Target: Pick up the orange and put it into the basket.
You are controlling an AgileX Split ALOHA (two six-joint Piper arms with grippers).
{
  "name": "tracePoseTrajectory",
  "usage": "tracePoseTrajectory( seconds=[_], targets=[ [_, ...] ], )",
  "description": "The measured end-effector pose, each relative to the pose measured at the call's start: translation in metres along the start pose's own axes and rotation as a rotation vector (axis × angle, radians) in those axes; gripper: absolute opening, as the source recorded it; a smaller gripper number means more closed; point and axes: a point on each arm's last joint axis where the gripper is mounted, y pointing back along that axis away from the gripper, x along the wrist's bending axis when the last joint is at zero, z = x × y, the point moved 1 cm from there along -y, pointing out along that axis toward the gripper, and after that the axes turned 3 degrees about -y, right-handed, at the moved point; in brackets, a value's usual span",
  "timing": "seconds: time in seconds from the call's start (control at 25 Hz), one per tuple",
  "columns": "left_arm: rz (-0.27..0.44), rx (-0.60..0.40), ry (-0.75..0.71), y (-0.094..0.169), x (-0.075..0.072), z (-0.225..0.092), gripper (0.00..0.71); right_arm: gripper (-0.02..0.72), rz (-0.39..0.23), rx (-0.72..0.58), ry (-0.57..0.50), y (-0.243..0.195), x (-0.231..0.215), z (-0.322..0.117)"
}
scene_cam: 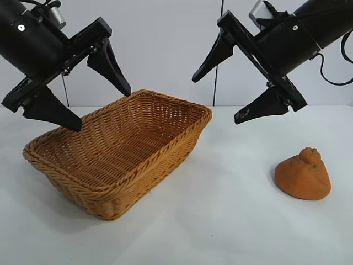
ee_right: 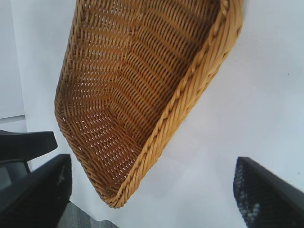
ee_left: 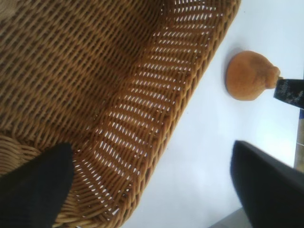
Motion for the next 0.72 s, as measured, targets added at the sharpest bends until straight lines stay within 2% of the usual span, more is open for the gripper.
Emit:
tracePoseTrajectory(
  seconds=[0.52,0.72],
  targets=[
    [-0.001,-0.017,0.000,0.0014,-0.0005,0.0031,0.636,0.631,0.000,0.000,-0.001,0.0000,0.0000,0.0000],
    [0.025,-0.001,0.068,0.0077,0.0050,0.0033,0.636,0.631,0.000,-0.001,-0.001,0.0000,0.0000,0.0001]
  ],
)
